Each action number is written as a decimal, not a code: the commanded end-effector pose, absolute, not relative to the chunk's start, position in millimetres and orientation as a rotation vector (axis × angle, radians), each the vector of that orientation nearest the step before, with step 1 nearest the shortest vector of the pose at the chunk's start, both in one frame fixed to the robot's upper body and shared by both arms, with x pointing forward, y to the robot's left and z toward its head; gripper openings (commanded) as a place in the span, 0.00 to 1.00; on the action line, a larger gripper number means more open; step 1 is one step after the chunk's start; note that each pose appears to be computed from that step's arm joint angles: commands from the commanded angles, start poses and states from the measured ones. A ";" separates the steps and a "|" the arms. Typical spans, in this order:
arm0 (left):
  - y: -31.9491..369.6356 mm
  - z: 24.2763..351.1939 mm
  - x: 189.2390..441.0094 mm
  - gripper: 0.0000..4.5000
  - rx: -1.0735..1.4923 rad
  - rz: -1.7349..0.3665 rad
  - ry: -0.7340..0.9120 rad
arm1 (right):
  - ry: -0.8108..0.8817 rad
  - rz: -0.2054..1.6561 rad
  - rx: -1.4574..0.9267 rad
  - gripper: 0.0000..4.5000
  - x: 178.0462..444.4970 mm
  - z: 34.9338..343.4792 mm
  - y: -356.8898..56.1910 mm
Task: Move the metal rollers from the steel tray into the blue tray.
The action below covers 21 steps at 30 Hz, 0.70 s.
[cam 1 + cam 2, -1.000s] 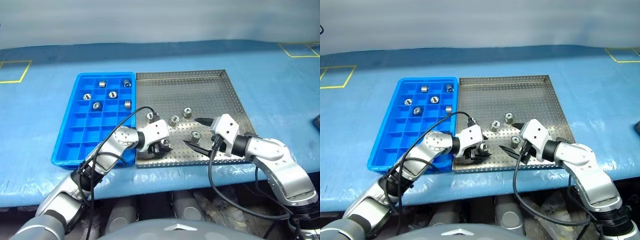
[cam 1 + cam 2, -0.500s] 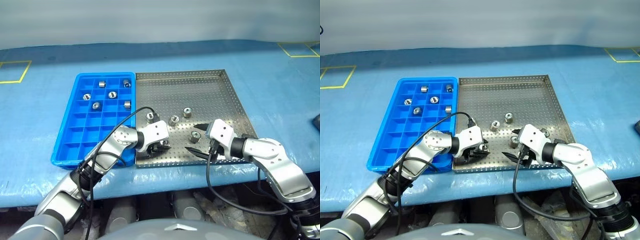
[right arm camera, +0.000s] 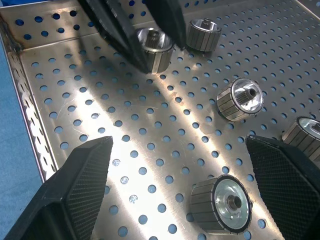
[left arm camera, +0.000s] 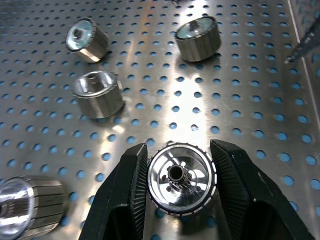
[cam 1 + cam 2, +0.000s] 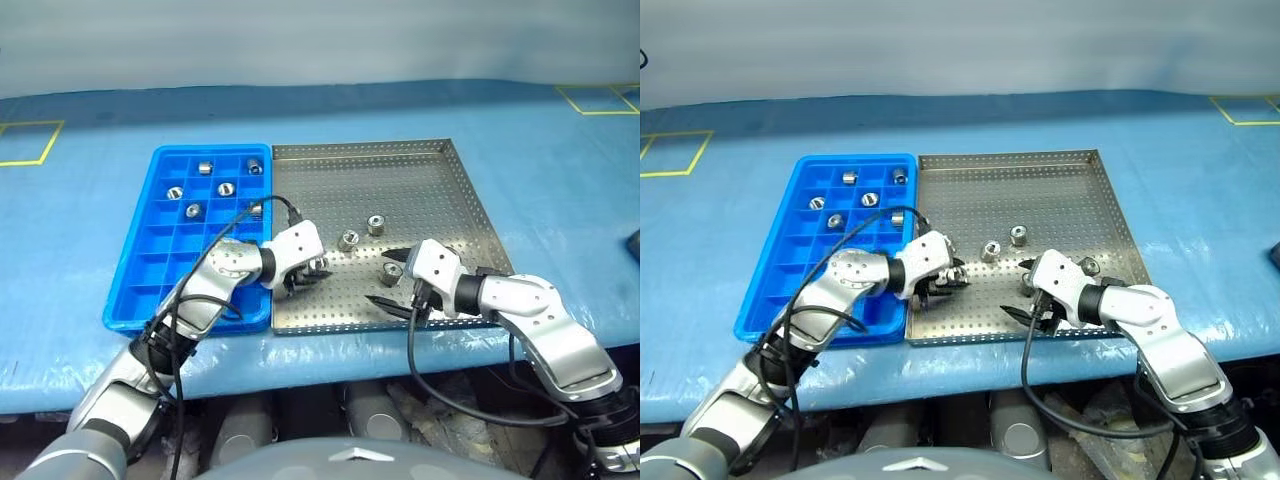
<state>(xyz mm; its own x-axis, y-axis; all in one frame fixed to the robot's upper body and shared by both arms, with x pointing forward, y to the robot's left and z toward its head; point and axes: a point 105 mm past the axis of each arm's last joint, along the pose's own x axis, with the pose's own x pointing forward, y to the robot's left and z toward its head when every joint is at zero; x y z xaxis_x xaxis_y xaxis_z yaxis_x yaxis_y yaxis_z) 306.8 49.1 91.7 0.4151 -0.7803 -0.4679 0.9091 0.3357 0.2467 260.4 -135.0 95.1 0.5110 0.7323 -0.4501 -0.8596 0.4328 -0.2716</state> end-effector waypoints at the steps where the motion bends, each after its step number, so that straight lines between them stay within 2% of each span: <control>1: 58.1 137.4 310.9 0.38 0.510 -1.068 0.132 | 0.242 1.040 -0.521 1.00 261.9 102.5 -129.2; 7: 106.4 165.4 306.3 0.38 0.577 -0.899 0.085 | 0.210 1.097 -0.518 1.00 264.5 104.9 -117.6; 9: 127.2 169.4 306.2 0.38 0.577 -0.812 0.094 | 0.135 1.135 -0.438 1.00 265.6 117.7 -104.6; 11: 150.9 167.9 305.9 0.38 0.554 -0.713 0.121 | 0.033 1.208 -0.316 1.00 263.1 137.6 -85.3; 14: 173.3 162.9 301.8 0.38 0.532 -0.612 0.152 | -0.046 1.281 -0.260 1.00 263.0 152.9 -67.7; 21: 221.9 154.8 307.0 0.38 0.428 -0.329 0.183 | -0.089 1.314 -0.293 1.00 277.1 157.6 -47.9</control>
